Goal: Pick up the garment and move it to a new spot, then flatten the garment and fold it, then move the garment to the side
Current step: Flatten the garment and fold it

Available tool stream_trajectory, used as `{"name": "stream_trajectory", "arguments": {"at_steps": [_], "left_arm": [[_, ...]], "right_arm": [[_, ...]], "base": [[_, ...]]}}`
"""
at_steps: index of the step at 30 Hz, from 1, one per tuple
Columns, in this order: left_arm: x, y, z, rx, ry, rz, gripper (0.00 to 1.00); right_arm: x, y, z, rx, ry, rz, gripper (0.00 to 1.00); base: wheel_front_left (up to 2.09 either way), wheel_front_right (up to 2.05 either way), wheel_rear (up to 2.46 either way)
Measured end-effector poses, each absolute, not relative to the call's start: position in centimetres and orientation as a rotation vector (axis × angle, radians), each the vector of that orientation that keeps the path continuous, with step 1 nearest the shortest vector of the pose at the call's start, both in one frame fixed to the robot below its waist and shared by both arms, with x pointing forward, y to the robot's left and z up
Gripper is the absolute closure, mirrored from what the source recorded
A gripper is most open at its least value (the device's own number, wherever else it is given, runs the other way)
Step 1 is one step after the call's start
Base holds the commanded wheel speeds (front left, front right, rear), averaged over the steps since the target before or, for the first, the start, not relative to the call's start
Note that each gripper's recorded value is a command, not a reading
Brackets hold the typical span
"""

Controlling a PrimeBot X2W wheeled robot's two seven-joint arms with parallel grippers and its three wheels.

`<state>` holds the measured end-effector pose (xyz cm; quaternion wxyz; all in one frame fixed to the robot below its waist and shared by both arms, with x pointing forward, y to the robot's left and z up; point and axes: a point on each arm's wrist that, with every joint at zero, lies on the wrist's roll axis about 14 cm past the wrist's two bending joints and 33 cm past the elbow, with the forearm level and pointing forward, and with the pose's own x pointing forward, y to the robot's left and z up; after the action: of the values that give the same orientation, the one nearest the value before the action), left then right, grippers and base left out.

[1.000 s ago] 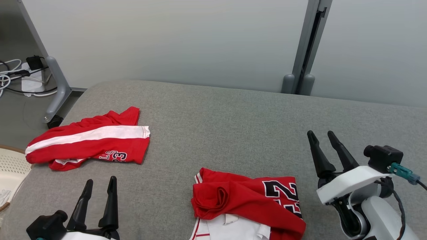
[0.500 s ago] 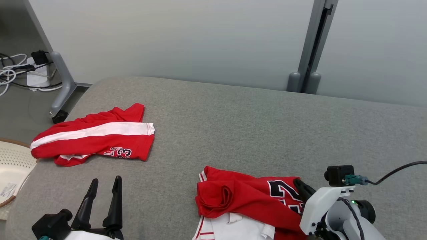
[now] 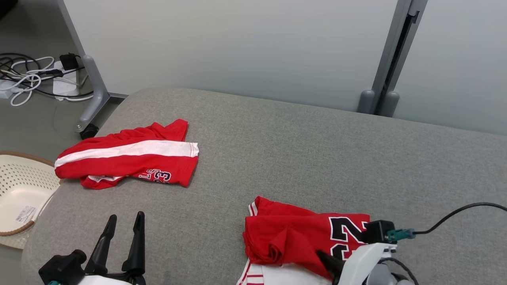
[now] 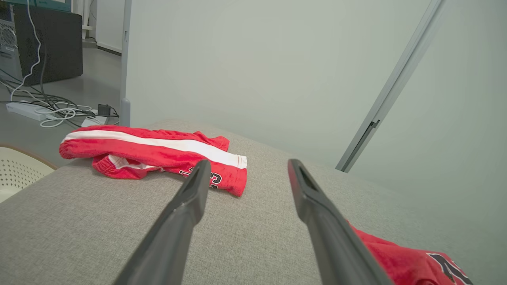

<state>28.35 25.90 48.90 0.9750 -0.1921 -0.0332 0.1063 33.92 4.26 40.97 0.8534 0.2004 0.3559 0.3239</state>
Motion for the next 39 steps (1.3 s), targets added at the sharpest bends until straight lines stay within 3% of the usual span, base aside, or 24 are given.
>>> {"name": "stream_trajectory", "arguments": {"at_steps": [9,15,20,27,29,30,31,32,33,39], "left_arm": [[28.6,25.8,48.8,-0.386,-0.061,0.209,0.00],[28.9,25.7,48.8,-0.382,-0.060,0.204,0.00],[29.2,25.3,49.0,-0.382,-0.063,0.190,0.00],[29.9,24.9,49.6,-0.381,-0.075,0.169,0.00],[30.2,24.7,49.8,-0.380,-0.080,0.161,0.00],[30.3,24.5,49.9,-0.378,-0.083,0.155,0.00],[30.5,24.4,50.0,-0.378,-0.085,0.150,0.00],[30.6,24.3,50.1,-0.378,-0.087,0.145,0.00],[30.7,24.2,50.2,-0.376,-0.089,0.140,0.00],[31.5,23.7,51.0,-0.370,-0.109,0.119,0.00]], "right_arm": [[28.3,8.6,42.0,0.435,0.823,0.889,1.00],[26.3,10.7,43.8,0.471,0.796,0.987,1.00],[27.6,10.5,45.8,0.490,0.694,0.992,1.00],[32.4,7.4,49.5,0.502,0.454,0.898,1.00],[33.8,6.0,50.5,0.494,0.382,0.857,0.83],[34.4,5.3,51.0,0.490,0.350,0.838,0.64],[35.0,4.6,51.5,0.493,0.317,0.816,0.52],[35.6,3.9,52.1,0.494,0.282,0.794,0.09],[36.1,3.2,52.7,0.493,0.248,0.773,0.00],[38.9,-1.7,56.4,0.495,0.024,0.630,0.00]], "base": [[0.00,0.00,0.00],[0.00,0.00,0.00],[0.00,0.00,0.00],[0.00,0.00,0.00],[0.00,0.00,0.00],[0.00,0.00,0.00],[0.00,0.00,0.00],[0.00,0.00,0.00],[0.00,0.00,0.00],[0.00,0.00,0.00]]}}
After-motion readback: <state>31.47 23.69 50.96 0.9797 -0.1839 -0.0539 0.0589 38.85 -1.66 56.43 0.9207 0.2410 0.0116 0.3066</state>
